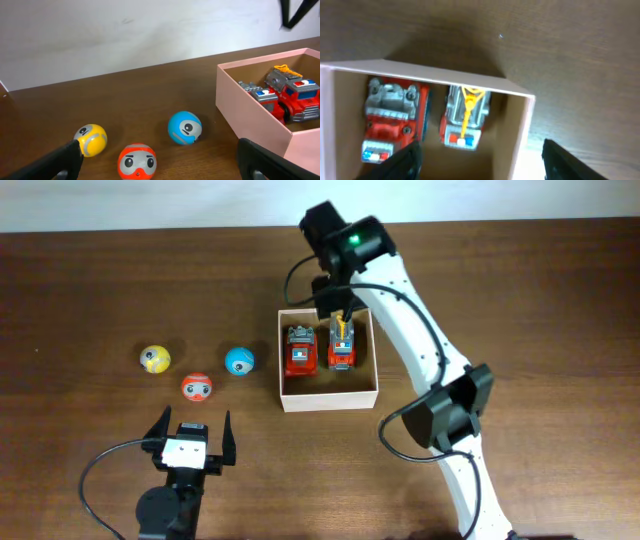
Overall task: Pack container
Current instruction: 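Raise the right gripper out of the box to the right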
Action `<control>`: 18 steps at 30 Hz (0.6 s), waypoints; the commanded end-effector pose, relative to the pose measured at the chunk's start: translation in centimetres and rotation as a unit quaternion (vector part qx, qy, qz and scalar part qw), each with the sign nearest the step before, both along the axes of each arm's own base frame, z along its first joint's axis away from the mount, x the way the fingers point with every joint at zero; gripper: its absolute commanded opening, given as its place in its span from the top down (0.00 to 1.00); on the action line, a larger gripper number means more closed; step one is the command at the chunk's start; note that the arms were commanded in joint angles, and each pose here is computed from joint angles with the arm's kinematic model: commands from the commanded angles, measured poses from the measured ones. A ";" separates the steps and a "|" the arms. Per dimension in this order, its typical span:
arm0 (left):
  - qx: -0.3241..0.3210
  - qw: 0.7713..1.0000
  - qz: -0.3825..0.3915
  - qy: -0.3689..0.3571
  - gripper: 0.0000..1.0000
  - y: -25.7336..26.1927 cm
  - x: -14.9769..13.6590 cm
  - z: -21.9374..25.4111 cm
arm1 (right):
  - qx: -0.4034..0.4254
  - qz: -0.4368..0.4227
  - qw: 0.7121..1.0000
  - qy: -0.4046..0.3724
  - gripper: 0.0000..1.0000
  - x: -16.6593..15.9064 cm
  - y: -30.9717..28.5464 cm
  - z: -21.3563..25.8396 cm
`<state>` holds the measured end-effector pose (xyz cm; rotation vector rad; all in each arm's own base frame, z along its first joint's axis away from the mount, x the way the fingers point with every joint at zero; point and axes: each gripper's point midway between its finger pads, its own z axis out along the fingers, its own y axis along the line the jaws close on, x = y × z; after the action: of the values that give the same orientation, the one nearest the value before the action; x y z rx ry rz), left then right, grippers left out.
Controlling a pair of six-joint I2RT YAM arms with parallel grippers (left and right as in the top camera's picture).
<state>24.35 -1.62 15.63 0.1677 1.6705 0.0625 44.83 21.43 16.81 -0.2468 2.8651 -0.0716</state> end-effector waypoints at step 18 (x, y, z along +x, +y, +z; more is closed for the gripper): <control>0.006 1.000 -0.004 -0.003 0.01 -0.1 0.0 0.0 | -0.013 -0.289 0.956 -0.055 0.09 3.1 -26.8 5.8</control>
<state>24.35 -1.62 15.63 0.1677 1.6705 0.0625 48.56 -2.57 20.44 0.4941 2.7918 -0.2081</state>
